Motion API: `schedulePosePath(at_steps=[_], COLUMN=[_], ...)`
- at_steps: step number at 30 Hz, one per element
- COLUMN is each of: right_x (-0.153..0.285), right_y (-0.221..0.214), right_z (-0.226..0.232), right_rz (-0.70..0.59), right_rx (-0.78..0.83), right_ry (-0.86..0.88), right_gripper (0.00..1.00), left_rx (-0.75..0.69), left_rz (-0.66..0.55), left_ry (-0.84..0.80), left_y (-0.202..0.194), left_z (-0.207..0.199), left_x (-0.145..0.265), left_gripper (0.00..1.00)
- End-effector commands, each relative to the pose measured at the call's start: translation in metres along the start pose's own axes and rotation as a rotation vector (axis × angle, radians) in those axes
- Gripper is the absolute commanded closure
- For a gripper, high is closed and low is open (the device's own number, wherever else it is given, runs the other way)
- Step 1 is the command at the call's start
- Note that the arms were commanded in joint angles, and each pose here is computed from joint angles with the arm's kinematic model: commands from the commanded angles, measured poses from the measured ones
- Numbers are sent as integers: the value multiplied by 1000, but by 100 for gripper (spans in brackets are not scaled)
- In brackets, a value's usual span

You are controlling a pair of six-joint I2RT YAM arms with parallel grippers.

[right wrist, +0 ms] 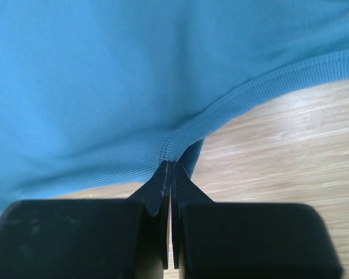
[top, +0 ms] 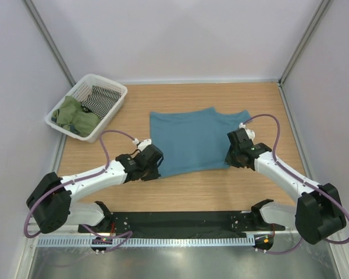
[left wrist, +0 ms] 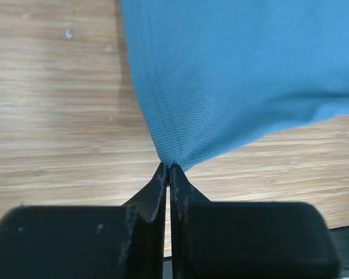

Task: Fold and stack the tank tops
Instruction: Fold the tank top

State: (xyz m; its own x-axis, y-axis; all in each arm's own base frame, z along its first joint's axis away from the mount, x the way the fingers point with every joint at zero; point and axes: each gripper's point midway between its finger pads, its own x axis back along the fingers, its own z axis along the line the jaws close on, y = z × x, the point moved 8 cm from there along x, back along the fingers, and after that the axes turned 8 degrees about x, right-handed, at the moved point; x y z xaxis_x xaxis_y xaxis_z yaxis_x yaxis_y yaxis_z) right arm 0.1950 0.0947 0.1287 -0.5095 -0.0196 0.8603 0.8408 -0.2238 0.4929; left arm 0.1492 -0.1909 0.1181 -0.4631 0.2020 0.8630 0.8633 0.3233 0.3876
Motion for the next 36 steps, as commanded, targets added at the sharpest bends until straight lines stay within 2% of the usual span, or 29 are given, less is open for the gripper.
schedulePosePath(at_steps=[1,8,20,30,36], right_x=[8,1,-25,-50,-53], right_y=[28,57,92,114,133], right_z=[12,28,43,44,51], right_rz=[-68,-79,-73,-40,-64], right_rx=[33,80,105,103,103], right_ry=[-3,-17,-42,-58,-52], right_gripper=[99,99,99,99,99], left_rx=[-36,-29,5,9,12], left_rz=[-54,-112,-130,-104,-82], left_ry=[-4,-5,41,48,71], left_y=[16,43,89,112,119], left_z=[-14,-22,-15,-23,-24], left_x=[11,16,-2,-22,-38], left_gripper=[100,100,100,100,100])
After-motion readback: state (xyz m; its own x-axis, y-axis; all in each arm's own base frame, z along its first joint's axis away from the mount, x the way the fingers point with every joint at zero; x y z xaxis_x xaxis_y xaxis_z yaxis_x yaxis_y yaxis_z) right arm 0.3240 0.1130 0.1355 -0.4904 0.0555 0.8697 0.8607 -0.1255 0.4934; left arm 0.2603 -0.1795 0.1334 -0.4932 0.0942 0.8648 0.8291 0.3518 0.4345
